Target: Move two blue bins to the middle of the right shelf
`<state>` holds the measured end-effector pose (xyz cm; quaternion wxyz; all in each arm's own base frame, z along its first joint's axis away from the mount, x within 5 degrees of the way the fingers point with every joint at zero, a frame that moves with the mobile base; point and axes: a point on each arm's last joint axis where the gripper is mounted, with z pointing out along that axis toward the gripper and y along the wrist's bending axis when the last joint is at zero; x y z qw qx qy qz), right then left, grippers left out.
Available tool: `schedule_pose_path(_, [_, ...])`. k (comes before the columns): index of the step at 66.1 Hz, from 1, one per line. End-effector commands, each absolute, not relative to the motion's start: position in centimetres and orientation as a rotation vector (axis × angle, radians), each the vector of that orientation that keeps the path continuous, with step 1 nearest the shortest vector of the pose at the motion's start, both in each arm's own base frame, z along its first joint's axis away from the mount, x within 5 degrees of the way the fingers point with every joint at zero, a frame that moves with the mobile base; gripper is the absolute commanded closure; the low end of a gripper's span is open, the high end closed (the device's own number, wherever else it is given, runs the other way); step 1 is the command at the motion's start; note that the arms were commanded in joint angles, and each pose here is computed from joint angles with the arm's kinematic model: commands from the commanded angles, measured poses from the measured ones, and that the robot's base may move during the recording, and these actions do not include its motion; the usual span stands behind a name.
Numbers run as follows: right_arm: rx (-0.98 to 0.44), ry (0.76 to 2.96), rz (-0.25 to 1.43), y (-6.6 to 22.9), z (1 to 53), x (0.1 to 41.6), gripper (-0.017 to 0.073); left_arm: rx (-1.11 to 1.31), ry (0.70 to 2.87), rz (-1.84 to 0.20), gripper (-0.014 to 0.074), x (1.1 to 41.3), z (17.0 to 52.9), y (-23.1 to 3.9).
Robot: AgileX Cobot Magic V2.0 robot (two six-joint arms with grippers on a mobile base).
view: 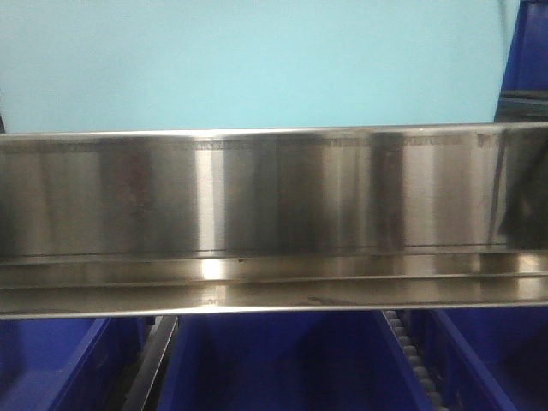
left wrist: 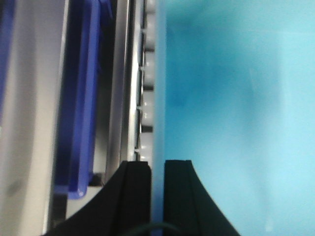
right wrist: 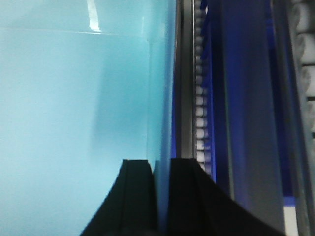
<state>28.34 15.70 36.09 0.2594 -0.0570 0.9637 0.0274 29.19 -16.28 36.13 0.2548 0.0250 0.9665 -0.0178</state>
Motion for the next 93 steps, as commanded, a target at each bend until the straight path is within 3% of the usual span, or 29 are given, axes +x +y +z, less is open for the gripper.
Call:
schedule_pose_path(1, [-0.154, 2.516, 0.076, 15.1, 38.4, 27.2, 0.0718, 0.075, 2.516, -0.071, 0.0704, 27.7, 39.1, -16.1])
schedule_pose_path(18, [-0.162, 2.314, 0.107, 13.8, 43.4, 25.0, 0.0718, 0.096, 2.286, -0.188, 0.0704, 24.5, 45.1, -15.9])
schedule_pose_path(35, [-0.129, 2.133, 0.146, 13.0, 48.3, 24.4, 0.0718, 0.081, 2.089, -0.235, 0.0704, 23.8, 49.4, -14.9])
schedule_pose_path(93, [-0.134, 2.068, 0.138, 12.8, 49.3, 24.5, 0.0718, 0.077, 2.068, -0.239, 0.0704, 23.7, 49.9, -14.8])
